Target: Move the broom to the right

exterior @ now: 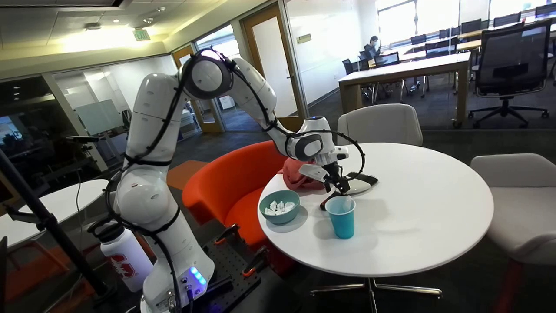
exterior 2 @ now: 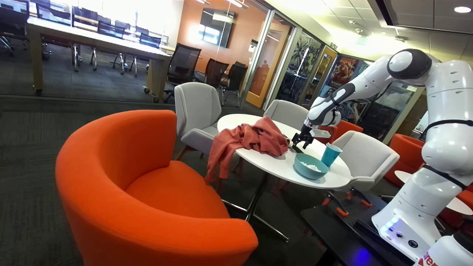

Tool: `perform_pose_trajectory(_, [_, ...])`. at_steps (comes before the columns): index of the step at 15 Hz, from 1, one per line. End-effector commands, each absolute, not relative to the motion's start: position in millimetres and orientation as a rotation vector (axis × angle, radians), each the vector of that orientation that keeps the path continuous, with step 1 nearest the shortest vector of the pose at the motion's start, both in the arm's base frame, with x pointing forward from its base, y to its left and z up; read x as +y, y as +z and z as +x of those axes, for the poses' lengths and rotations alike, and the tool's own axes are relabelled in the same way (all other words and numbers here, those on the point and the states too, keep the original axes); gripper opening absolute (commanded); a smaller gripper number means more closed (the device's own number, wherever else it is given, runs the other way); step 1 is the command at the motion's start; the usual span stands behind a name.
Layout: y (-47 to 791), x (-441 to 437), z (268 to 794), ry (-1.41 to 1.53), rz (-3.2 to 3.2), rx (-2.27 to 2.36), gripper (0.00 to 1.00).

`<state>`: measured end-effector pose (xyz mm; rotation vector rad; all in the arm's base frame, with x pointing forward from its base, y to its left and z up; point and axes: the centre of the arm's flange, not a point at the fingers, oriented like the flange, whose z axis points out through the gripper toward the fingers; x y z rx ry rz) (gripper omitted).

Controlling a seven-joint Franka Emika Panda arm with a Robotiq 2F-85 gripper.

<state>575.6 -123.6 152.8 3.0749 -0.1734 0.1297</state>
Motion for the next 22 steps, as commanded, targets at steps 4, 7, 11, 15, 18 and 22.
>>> perform_pose_trajectory(4, [144,-130,586,0.153,3.092,-0.121,0.42])
perform_pose_trajectory(7, [141,-129,587,0.148,3.099,-0.115,0.18])
perform_pose_trajectory(11, [157,-127,585,0.165,3.084,-0.133,0.14])
perform_pose_trajectory(15, [194,-140,591,0.253,3.096,-0.331,0.14])
perform_pose_trajectory(18, [220,-162,600,0.331,3.086,-0.483,0.14])
perform_pose_trajectory(22, [239,-196,608,0.408,3.031,-0.69,0.14])
